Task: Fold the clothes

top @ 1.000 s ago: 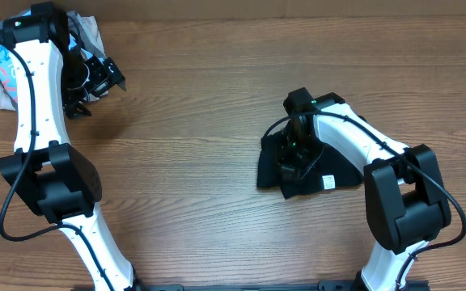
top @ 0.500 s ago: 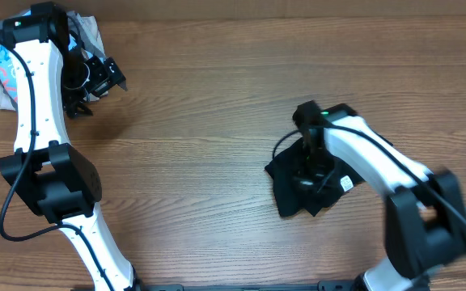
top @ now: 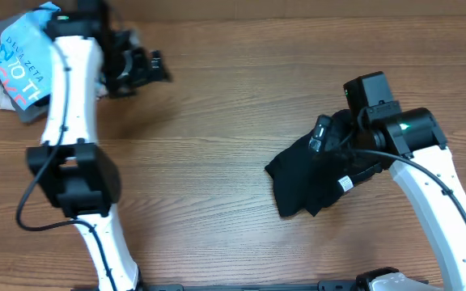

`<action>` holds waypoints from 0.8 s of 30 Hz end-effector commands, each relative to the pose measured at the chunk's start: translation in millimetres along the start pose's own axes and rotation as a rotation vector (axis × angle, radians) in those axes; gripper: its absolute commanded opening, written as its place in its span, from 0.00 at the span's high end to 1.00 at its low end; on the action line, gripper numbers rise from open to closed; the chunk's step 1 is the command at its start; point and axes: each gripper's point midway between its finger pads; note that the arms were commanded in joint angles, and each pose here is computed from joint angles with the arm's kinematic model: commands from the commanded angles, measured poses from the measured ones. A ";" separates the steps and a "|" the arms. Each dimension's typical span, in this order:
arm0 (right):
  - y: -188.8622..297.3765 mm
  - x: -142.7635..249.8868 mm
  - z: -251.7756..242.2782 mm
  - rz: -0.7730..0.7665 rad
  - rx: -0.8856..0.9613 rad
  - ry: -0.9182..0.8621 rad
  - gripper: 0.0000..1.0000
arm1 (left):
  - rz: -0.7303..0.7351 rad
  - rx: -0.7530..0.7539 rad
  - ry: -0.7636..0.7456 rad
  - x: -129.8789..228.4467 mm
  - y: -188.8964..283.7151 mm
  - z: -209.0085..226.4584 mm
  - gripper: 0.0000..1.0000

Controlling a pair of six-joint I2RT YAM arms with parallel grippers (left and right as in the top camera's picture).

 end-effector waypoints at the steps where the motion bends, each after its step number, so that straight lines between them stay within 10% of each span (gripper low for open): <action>1: 11.9 -10.0 -1.2 -0.057 -0.014 -0.022 0.00 | 0.054 0.075 -0.169 20.2 -37.8 -52.9 0.00; 12: 37.9 -42.3 -14.5 -0.171 -0.134 -0.142 0.00 | 0.198 0.224 -0.445 94.7 -142.1 -167.5 0.00; 24: 104.7 -56.8 -70.7 -0.371 -0.171 -0.223 0.00 | 0.369 0.318 -0.554 153.2 -215.7 -191.0 0.00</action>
Point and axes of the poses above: each gripper's point midway between its finger pads, its own y axis back along the fingers, its own z axis along the line the jaws close on, x = y × z, and after that the axes turned 3 degrees about y, right-handed
